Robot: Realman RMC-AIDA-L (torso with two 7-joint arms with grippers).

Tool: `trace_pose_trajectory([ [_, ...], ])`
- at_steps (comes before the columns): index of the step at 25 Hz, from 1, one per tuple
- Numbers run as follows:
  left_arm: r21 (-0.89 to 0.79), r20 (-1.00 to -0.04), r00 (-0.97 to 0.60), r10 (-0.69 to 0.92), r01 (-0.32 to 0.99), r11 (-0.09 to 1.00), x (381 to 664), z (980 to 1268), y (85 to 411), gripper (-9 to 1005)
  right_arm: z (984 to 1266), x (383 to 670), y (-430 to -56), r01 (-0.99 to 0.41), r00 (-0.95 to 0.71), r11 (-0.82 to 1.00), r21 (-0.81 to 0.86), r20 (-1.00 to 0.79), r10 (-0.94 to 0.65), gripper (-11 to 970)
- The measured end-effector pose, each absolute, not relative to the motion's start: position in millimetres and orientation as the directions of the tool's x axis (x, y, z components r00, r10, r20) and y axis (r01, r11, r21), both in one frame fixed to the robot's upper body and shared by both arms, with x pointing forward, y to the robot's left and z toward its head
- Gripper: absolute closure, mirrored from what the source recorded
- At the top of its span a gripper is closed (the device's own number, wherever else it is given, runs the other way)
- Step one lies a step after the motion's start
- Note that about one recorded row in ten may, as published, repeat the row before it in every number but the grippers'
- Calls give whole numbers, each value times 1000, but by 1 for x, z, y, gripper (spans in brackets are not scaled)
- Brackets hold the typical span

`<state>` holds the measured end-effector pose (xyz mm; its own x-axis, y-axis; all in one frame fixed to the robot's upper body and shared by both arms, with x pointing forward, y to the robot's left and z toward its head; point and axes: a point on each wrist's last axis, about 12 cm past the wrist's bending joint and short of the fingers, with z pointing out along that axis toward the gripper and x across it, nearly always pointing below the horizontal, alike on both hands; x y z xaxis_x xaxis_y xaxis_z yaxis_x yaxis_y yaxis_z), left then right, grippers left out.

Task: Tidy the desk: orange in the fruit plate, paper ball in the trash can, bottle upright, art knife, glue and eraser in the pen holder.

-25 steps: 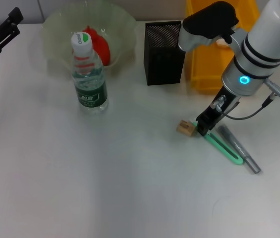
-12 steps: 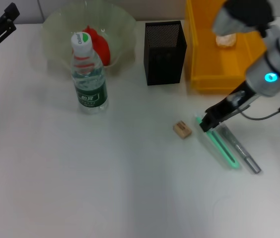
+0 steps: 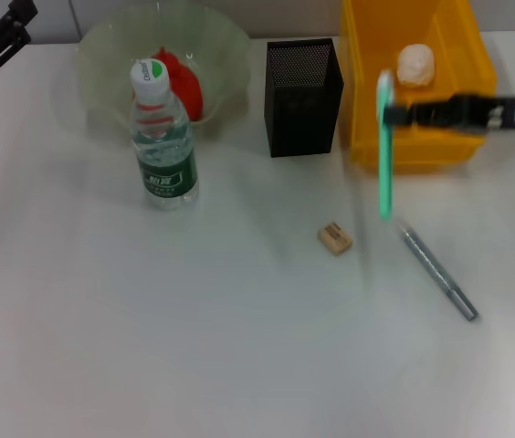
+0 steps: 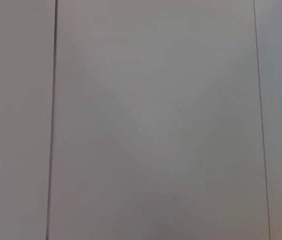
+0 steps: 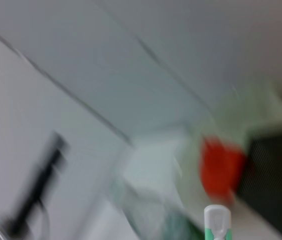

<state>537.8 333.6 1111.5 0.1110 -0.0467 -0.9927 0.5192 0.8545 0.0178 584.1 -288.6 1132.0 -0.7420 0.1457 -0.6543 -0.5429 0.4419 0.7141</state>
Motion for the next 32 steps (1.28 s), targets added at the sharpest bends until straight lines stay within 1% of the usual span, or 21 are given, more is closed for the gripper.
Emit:
trace_pose_trajectory([
  [1, 17, -993, 111, -48, 520, 854, 538, 1112, 333, 212, 1132, 584, -289, -543, -742, 442, 714, -654, 146, 794],
  [3, 14, -993, 111, -51, 521, 853, 538, 1112, 333, 212, 1127, 579, -293, -604, -647, 403, 688, -718, 256, 794],
  [4, 11, -992, 111, -55, 521, 853, 538, 1111, 333, 212, 1124, 577, -292, -636, -581, 400, 660, -751, 315, 794],
  [5, 5, -992, 113, -63, 523, 852, 538, 1112, 333, 212, 1119, 576, -285, -673, -477, 418, 610, -790, 385, 794],
  [6, 5, -992, 113, -63, 523, 852, 538, 1112, 333, 212, 1119, 576, -285, -673, -477, 418, 610, -790, 385, 794],
  [7, 2, -991, 114, -67, 524, 851, 538, 1112, 332, 212, 1114, 578, -272, -701, -355, 476, 532, -838, 414, 794],
  [8, 1, -991, 114, -69, 525, 851, 539, 1112, 331, 212, 1114, 578, -272, -701, -355, 476, 532, -838, 414, 794],
  [9, 0, -991, 114, -70, 526, 850, 539, 1112, 331, 212, 1112, 581, -266, -709, -287, 518, 478, -867, 407, 794],
  [10, -4, -991, 114, -76, 530, 848, 539, 1112, 330, 212, 1110, 590, -254, -705, -164, 599, 380, -909, 383, 794],
  [11, -11, -990, 113, -84, 535, 845, 538, 1112, 330, 212, 1107, 594, -248, -697, -129, 625, 352, -919, 373, 793],
  [12, -16, -989, 114, -92, 540, 841, 537, 1112, 330, 212, 1107, 594, -248, -697, -129, 625, 352, -919, 373, 793],
  [13, -22, -988, 115, -101, 544, 839, 535, 1112, 331, 212, 1104, 604, -234, -676, -68, 682, 279, -945, 320, 793],
  [14, -30, -987, 116, -111, 545, 838, 532, 1112, 332, 212, 1102, 614, -226, -649, -43, 728, 222, -966, 256, 793],
  [15, -30, -987, 116, -111, 545, 838, 532, 1112, 332, 212, 1102, 614, -226, -649, -43, 728, 222, -966, 256, 793],
  [17, -49, -987, 104, -124, 539, 841, 527, 1110, 337, 212, 1103, 626, -216, -626, -31, 763, 160, -983, 181, 794],
  [22, -64, -987, 93, -132, 526, 848, 521, 1107, 342, 212, 1109, 634, -207, -632, -15, 764, 130, -988, 156, 794],
  [27, -65, -986, 98, -133, 507, 860, 511, 1103, 350, 212, 1114, 639, -200, -644, -33, 750, 151, -985, 170, 793],
  [30, -66, -985, 104, -136, 501, 863, 508, 1101, 353, 212, 1111, 643, -196, -644, -105, 741, 189, -982, 160, 788],
  [32, -66, -985, 107, -137, 498, 864, 507, 1101, 354, 212, 1110, 643, -195, -645, -124, 737, 200, -980, 158, 785],
])
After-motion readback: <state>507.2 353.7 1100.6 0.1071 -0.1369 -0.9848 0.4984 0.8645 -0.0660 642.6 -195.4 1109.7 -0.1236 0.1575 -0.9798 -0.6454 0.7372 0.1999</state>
